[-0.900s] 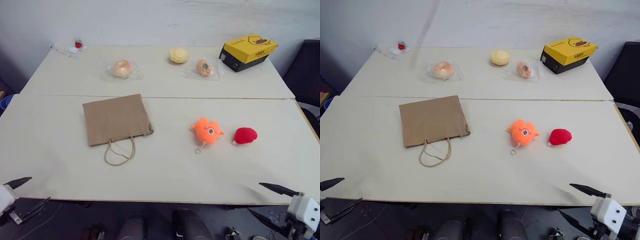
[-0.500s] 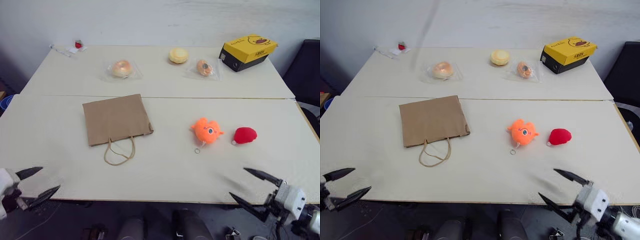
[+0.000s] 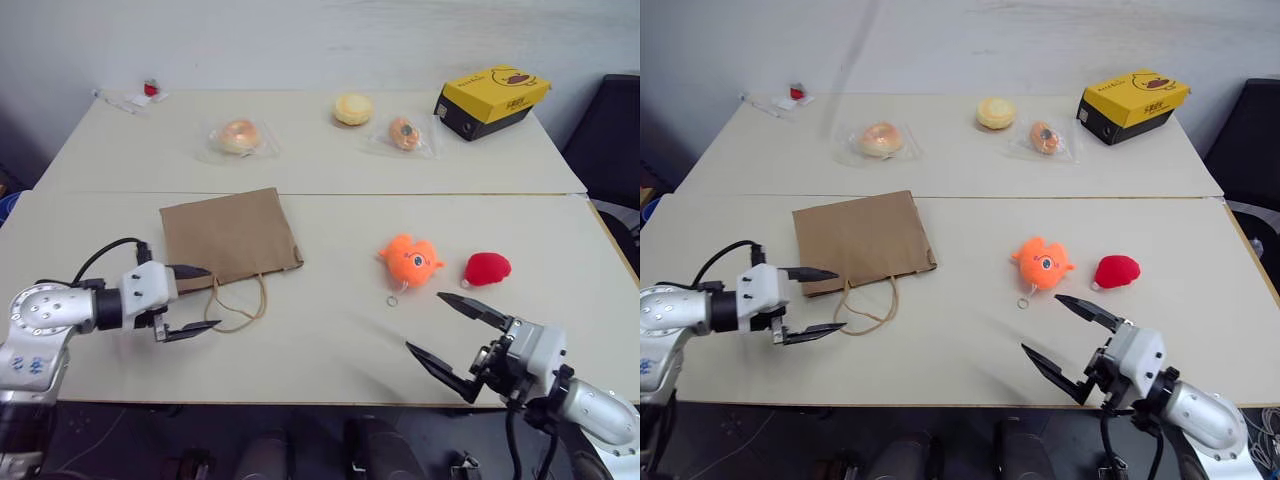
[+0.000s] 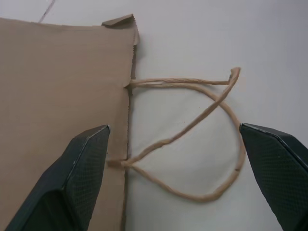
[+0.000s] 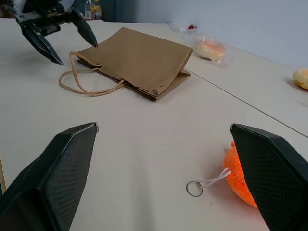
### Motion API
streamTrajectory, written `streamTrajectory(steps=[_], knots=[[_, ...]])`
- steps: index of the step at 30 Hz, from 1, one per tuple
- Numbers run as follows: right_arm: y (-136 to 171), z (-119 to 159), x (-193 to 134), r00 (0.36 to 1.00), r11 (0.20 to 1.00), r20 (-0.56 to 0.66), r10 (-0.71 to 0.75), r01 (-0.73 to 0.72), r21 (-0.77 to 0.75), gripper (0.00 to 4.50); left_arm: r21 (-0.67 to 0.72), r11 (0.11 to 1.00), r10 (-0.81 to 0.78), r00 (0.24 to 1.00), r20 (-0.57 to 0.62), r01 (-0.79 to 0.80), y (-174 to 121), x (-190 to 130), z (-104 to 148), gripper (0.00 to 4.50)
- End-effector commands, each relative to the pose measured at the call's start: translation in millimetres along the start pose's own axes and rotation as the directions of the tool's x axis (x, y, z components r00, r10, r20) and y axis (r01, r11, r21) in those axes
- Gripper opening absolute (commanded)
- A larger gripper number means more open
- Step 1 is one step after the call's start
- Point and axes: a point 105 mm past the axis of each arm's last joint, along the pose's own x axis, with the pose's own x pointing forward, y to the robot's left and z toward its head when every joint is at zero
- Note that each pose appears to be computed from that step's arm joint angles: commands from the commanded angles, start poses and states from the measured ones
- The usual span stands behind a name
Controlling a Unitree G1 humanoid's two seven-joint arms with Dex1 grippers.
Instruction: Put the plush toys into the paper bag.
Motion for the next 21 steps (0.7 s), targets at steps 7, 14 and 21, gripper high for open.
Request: streamTrajectory(steps=[7,14,21], knots=[[1.6,-1.1,-1.4,0.999,0.998,-0.011,-0.041,0.041,-0.039,4.5,0.109,0.989,-0.108,0.993,0.043,0.103,10.9,17.9,11.8,1.9],[2.7,1.3,-2.7,0.999,0.999,-0.01,-0.049,0.049,-0.01,4.5,0.024,0.988,-0.151,0.937,0.314,0.151,15.6,25.9,61.2,0.04],[9.9,24.6,30.2,0.994,0.989,0.066,0.084,-0.091,0.118,2.89,-0.077,0.968,-0.161,0.827,0.538,0.238,22.3,27.0,127.4,0.0]])
